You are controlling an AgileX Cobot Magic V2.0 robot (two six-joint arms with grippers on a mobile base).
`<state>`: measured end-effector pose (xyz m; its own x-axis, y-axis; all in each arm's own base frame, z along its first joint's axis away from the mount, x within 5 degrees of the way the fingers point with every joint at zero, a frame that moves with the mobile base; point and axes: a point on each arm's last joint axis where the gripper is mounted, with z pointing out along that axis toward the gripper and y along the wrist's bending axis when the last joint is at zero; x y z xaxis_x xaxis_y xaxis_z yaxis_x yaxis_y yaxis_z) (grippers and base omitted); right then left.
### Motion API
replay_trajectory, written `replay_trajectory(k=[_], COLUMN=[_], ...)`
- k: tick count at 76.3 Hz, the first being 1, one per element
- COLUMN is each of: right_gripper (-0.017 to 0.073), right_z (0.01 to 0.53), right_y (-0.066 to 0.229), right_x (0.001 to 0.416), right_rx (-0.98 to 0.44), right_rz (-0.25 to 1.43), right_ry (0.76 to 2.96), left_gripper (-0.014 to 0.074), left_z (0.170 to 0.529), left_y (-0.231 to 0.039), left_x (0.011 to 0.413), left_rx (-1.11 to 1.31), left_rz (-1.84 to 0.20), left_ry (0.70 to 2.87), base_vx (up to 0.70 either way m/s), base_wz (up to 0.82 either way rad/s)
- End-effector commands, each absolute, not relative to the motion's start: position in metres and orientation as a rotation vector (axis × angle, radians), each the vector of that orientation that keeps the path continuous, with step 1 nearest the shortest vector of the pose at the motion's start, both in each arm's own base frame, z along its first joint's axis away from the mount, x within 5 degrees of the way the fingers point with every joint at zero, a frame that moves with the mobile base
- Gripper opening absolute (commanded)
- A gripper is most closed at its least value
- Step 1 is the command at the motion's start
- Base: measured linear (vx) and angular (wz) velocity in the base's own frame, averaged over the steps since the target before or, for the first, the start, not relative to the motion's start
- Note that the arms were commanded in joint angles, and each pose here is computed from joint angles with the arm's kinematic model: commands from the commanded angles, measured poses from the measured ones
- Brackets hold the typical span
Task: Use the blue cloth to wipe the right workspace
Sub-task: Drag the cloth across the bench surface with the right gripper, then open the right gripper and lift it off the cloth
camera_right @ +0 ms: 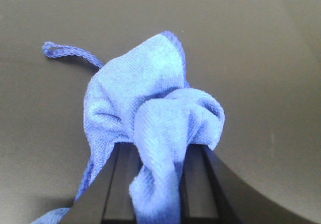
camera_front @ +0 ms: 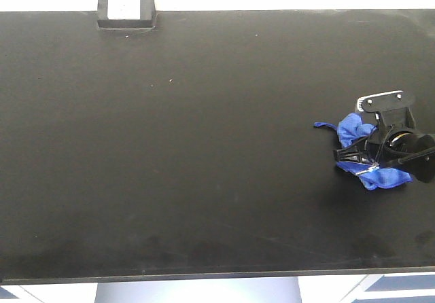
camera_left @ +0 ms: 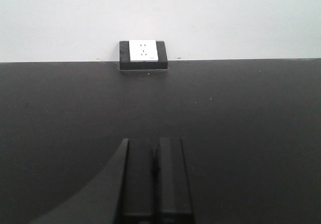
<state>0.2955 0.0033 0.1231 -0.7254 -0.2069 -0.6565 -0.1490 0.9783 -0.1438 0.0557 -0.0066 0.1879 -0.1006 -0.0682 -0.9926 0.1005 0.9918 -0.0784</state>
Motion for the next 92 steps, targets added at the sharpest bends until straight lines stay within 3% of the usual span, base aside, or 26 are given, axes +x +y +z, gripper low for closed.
replay_trajectory(k=[1, 26, 39, 53, 72, 81, 92], right_gripper=[0.0151, 0.0538, 0.0595, 0.0582, 0.0517, 0.0377, 0.0108], right_z=[0.14, 0.149, 0.186, 0.246, 0.322, 0.338, 0.344], right_y=[0.006, 0.006, 0.005, 0.005, 0.005, 0.005, 0.006], right_x=[0.304, 0.303, 0.298, 0.276, 0.212, 0.177, 0.139], right_rx=[-0.266, -0.222, -0.204, -0.185, -0.173, -0.183, -0.205], right_rz=[-0.124, -0.112, -0.117, -0.122, -0.117, -0.104, -0.084], right_ry=[2.274, 2.249, 2.125, 1.945, 1.739, 1.742, 1.797], left_gripper=[-0.0006, -0.0006, -0.0006, -0.0006, -0.0006, -0.0006, -0.0006], left_z=[0.205, 0.205, 0.205, 0.205, 0.205, 0.205, 0.205], left_y=[-0.006, -0.006, -0.006, -0.006, -0.006, -0.006, -0.006], left_x=[0.054, 0.054, 0.054, 0.054, 0.054, 0.054, 0.054], left_rx=[0.015, 0.015, 0.015, 0.015, 0.015, 0.015, 0.015], left_rz=[-0.143, -0.143, -0.143, -0.143, -0.143, -0.143, -0.143], left_ry=[1.54, 1.54, 1.54, 1.54, 1.54, 1.54, 1.54], base_vx=[0.0, 0.0, 0.0, 0.0, 0.0, 0.0, 0.0], base_wz=[0.0, 0.0, 0.0, 0.0, 0.0, 0.0, 0.0])
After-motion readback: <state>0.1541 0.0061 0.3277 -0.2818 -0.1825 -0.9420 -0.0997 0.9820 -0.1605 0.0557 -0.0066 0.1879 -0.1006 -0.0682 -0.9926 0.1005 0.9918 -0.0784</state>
